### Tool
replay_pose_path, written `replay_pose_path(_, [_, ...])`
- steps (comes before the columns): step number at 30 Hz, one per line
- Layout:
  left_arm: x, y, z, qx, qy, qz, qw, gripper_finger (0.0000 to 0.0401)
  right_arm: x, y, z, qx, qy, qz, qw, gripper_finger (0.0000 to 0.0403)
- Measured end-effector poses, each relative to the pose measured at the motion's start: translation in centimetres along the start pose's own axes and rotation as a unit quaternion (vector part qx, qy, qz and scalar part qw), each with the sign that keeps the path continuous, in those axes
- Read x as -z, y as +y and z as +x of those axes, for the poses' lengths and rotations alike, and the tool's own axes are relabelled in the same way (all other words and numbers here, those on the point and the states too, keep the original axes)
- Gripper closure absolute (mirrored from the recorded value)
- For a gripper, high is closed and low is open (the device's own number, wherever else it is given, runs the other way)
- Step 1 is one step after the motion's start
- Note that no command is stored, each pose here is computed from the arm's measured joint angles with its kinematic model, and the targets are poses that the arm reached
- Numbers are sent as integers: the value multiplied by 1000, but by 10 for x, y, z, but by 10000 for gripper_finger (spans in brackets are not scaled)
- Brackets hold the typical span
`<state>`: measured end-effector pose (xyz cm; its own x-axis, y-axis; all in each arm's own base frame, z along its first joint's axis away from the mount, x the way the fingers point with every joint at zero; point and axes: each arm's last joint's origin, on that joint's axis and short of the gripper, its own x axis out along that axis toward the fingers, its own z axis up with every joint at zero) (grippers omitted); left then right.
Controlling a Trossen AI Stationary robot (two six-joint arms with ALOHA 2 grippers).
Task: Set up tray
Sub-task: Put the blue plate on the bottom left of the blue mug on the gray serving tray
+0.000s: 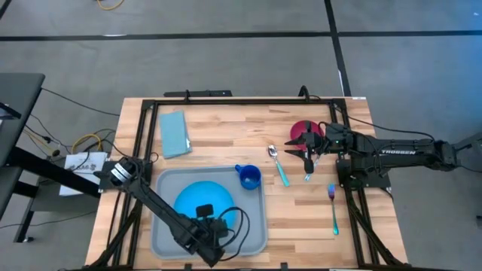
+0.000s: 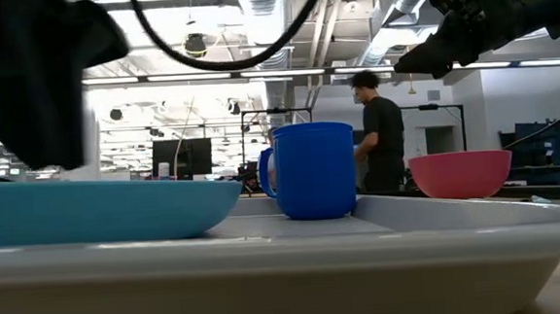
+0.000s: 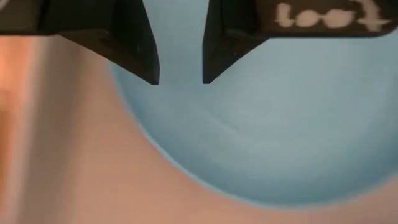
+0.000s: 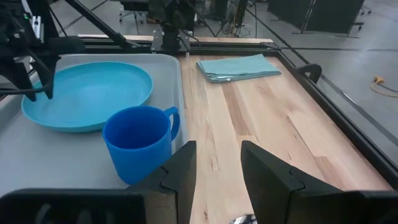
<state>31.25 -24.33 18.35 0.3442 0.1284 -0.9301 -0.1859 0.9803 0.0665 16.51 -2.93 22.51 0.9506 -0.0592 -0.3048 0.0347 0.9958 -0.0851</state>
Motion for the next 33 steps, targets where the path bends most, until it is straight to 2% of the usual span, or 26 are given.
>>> replay_pose_path(4, [-12,14,6,-23,-1,27,999,341,0,0,0,0,-1,0,1000,285])
replay_pose_path(6, [-18,24,9,-32,13,26,999,377,0,0,0,0,-1,0,1000,285])
replay_pose_path(8, [-23,32,18,-36,22,14,999,393,0,0,0,0,-1,0,1000,285])
replay_pose_path(14, [-29,47,51,-40,66,33,996,400,0,0,0,0,1,0,1000,285])
replay_pose_path(27, [-40,45,55,-8,37,75,996,401,6,1,0,-5,29,5,1000,285])
replay_pose_path(33, [-49,43,56,25,4,108,994,401,7,1,0,-5,35,15,999,285])
